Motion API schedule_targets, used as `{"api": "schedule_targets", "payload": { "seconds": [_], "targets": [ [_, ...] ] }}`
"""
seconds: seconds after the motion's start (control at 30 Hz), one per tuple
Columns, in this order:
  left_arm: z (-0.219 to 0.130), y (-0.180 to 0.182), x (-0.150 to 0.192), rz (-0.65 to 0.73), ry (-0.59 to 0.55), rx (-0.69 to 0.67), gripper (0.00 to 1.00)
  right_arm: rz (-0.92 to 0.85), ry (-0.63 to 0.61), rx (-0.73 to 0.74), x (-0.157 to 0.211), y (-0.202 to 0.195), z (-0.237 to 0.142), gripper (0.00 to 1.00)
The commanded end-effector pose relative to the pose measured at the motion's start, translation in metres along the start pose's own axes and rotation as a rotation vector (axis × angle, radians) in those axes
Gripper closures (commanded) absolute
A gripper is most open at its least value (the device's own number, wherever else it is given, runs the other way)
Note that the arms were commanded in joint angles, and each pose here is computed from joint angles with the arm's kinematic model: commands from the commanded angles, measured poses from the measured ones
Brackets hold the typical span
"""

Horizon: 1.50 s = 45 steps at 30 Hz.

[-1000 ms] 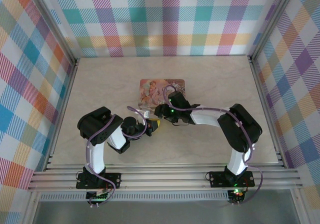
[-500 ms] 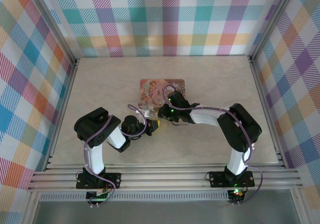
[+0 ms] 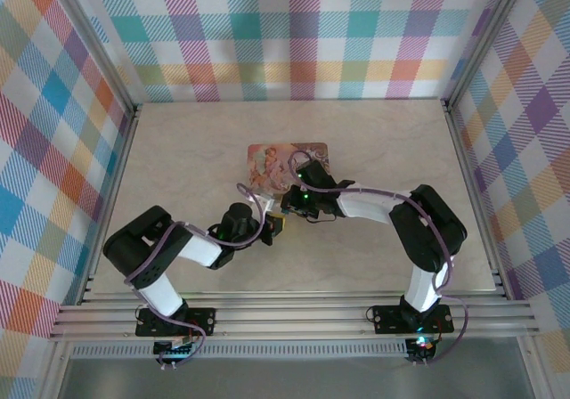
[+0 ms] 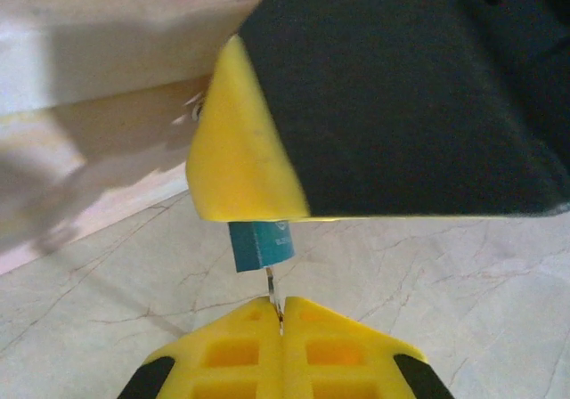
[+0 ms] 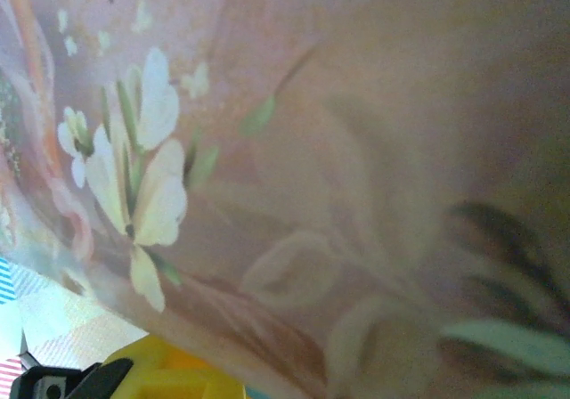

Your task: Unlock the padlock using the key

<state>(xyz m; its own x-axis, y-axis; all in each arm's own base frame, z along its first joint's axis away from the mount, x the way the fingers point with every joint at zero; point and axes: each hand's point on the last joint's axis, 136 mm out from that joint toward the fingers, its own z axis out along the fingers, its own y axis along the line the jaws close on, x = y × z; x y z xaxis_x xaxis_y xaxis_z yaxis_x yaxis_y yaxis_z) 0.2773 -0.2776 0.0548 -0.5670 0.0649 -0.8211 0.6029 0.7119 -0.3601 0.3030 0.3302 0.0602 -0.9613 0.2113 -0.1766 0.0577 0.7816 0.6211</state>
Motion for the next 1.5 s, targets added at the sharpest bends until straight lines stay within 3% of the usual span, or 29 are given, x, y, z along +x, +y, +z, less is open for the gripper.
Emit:
{"api": "schedule_targets", "payload": {
  "seconds": [0.0, 0.23, 0.37, 0.6, 0.7, 0.83, 1.03, 1.3, 1.47],
  "targets": [
    [-0.003, -0.023, -0.020, 0.223, -0.030, -0.050, 1.00, 0.049, 0.077, 0.021, 0.017, 0.003, -0.006, 0.96],
    [-0.009, -0.029, -0.020, 0.461, 0.022, -0.199, 1.00, 0.077, 0.111, 0.017, 0.022, 0.004, -0.006, 0.94],
    [-0.009, -0.027, -0.015, 0.489, 0.043, -0.220, 1.00, 0.079, 0.120, 0.017, 0.024, 0.004, -0.008, 0.93],
    [-0.008, -0.030, -0.013, 0.196, 0.004, -0.025, 1.00, 0.072, 0.095, 0.005, 0.023, 0.003, -0.012, 1.00],
    [-0.014, -0.026, -0.020, 0.098, -0.037, 0.007, 0.74, 0.071, 0.093, 0.008, 0.023, 0.002, -0.011, 1.00],
    [-0.029, -0.017, -0.025, -0.025, -0.072, 0.038, 0.60, 0.076, 0.086, 0.012, 0.022, 0.000, -0.012, 1.00],
    [-0.046, -0.001, -0.032, -0.258, -0.078, 0.146, 0.59, 0.086, 0.076, -0.005, 0.018, 0.004, -0.014, 1.00],
    [-0.036, -0.014, -0.035, -0.371, -0.062, 0.297, 0.61, 0.107, 0.084, -0.031, 0.017, 0.009, -0.013, 1.00],
    [-0.027, -0.006, -0.028, -0.428, -0.079, 0.297, 0.66, 0.106, 0.083, -0.041, 0.016, 0.013, -0.014, 1.00]
  ]
}}
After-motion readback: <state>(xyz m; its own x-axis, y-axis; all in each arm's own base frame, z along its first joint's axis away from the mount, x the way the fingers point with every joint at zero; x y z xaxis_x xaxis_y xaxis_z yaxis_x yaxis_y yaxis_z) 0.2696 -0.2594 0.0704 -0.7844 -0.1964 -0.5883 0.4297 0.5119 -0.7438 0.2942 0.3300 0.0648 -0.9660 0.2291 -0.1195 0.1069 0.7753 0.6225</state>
